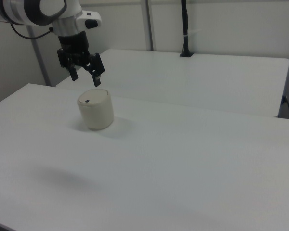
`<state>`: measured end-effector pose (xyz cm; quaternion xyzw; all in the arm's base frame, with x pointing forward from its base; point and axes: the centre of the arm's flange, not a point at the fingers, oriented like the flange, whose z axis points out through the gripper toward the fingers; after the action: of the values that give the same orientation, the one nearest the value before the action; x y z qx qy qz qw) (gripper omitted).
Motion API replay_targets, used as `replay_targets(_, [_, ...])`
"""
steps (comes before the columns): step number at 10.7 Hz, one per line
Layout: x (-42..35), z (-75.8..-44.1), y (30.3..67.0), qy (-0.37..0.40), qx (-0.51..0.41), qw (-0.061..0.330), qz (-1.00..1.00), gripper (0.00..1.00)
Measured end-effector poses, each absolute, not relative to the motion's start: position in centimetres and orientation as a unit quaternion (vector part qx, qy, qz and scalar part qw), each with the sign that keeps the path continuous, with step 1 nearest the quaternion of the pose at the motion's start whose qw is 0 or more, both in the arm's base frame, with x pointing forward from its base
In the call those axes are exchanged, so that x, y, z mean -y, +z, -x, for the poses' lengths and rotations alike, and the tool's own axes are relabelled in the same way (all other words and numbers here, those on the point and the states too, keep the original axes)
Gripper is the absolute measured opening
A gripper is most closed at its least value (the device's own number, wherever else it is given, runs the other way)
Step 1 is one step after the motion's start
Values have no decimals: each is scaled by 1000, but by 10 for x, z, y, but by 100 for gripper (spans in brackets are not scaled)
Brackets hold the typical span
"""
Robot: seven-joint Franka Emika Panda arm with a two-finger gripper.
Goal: Open the trash bin
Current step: 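Move the gripper down toward the cream trash bin's lid tab, then lower the gripper onto the dark tab at the lid's edge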
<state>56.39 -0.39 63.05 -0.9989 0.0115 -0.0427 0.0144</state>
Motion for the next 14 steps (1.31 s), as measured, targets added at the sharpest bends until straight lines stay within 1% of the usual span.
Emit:
replay_targets(2, [-5, -566, 625, -38, 14, 14, 999, 100])
replay_targets(4, [-20, -576, 610, -32, 36, 14, 999, 100])
replay_targets(5, [-33, -583, 603, -39, 47, 15, 998, 97])
replay_targets(6, [-46, -591, 597, -48, 57, 15, 997, 96])
replay_targets(7, [-59, -599, 590, -63, 67, 16, 996, 86])
replay_targets(8, [-70, -607, 584, -76, 68, 18, 995, 69])
replay_targets(9, [-82, -616, 576, -90, 53, 21, 994, 54])
replay_targets(12, [-121, -643, 544, -136, -22, 31, 990, 4])
replay_targets(13, [-129, -651, 533, -149, -45, 38, 987, 1])
replay_targets(14, [-136, -659, 522, -160, -63, 46, 984, 1])
